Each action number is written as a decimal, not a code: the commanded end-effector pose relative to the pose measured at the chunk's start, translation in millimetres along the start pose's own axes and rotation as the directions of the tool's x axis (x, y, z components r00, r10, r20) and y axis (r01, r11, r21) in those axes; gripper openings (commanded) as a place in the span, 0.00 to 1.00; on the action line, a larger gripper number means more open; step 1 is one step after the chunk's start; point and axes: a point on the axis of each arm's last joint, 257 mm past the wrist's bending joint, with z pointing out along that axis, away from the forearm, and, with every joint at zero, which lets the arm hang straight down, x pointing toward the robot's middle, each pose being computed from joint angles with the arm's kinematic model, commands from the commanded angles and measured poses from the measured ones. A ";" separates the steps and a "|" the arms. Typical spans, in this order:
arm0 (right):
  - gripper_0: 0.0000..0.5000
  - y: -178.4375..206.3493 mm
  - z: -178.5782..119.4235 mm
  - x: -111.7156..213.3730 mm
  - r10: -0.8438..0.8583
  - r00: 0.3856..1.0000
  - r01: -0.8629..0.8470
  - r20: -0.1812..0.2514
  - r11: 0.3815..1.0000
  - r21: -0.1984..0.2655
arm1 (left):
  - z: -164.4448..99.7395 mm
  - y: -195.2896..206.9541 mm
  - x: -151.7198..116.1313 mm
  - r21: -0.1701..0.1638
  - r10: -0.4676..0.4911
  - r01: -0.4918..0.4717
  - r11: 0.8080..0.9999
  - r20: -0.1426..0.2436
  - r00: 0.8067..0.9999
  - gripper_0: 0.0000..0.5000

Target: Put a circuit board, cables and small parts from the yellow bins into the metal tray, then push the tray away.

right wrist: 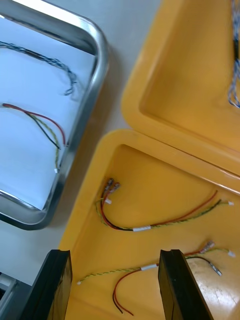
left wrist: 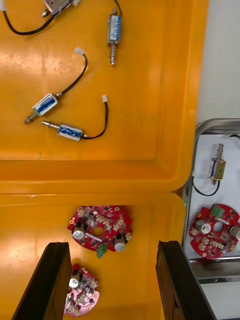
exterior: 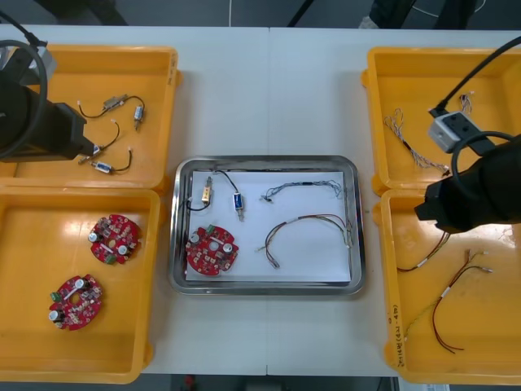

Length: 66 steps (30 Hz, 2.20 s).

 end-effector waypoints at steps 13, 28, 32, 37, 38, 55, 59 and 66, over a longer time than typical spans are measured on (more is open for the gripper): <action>1.00 98.1 18.7 -33.0 -0.455 0.890 0.455 -0.038 0.890 0.013 | -18.8 78.7 45.7 -0.123 0.067 -0.073 0.990 -0.047 0.997 1.00; 1.00 164.4 48.6 -30.2 -0.640 0.766 0.637 -0.067 0.768 -0.066 | -21.1 94.3 69.5 -0.150 0.082 -0.092 0.984 -0.073 0.994 1.00; 1.00 174.3 54.4 -27.8 -0.682 0.729 0.679 -0.066 0.732 -0.055 | -20.7 94.0 70.9 -0.150 0.087 -0.098 0.984 -0.076 0.993 1.00; 1.00 187.3 58.8 -26.7 -0.741 0.667 0.741 -0.071 0.670 -0.032 | -20.4 95.9 71.8 -0.155 0.084 -0.095 0.983 -0.077 0.994 1.00; 1.00 191.4 60.4 -26.4 -0.754 0.653 0.754 -0.074 0.656 -0.034 | -20.0 96.4 72.2 -0.156 0.083 -0.094 0.983 -0.077 0.994 1.00; 1.00 231.0 88.7 -32.9 -0.895 0.445 0.891 -0.003 0.443 -0.094 | -20.0 98.2 72.7 -0.162 0.080 -0.092 0.983 -0.078 0.994 1.00; 1.00 234.7 99.2 -22.1 -0.922 0.387 0.918 -0.014 0.387 -0.083 | -20.0 98.2 72.7 -0.162 0.080 -0.092 0.983 -0.078 0.994 1.00; 1.00 241.3 113.4 -7.9 -0.931 0.362 0.926 -0.045 0.365 -0.097 | -20.0 98.2 72.7 -0.162 0.080 -0.092 0.983 -0.078 0.994 1.00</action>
